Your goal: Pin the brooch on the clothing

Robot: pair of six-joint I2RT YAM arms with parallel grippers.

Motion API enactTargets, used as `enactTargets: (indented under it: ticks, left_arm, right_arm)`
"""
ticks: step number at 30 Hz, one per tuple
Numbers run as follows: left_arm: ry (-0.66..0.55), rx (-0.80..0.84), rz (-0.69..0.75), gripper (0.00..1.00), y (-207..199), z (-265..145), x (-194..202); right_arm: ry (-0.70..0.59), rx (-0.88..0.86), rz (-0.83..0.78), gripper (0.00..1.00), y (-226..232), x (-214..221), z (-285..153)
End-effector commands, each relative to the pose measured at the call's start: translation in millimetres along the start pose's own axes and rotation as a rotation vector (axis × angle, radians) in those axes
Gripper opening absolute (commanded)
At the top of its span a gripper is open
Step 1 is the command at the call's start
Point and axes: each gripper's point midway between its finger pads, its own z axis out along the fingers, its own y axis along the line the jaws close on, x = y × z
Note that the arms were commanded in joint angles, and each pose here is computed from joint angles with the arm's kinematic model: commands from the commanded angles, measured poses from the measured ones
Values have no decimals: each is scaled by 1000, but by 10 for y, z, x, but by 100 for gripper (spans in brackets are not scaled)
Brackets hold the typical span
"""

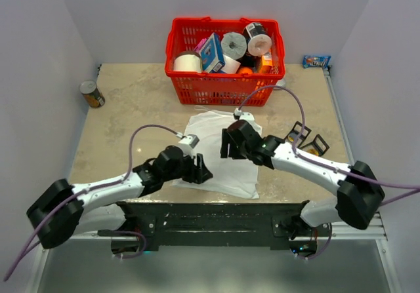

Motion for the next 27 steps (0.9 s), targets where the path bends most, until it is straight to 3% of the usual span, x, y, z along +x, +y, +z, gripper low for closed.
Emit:
enactTargets:
  ticks: [1,9,15,22,27]
  left_arm:
    - [-131,139,111,57,-504,256,-254]
    - [-12,137,134,44,-408,481,375]
    - [64,105,126,42,-345,487,744]
    - [117,90,113,40,-372,504,979]
    - [112,78,140,40,-482,506,926]
  right_arm:
    - [-82,-49,-41,72,174,-426,355]
    - [-68,-11,-128,75,147,-557,875]
    - [-29,34,-136,77,11,-403,1134]
    - [-8,104,-121,79,-185,-291,1336]
    - [-25,135,-105,82,-242,-337,1358]
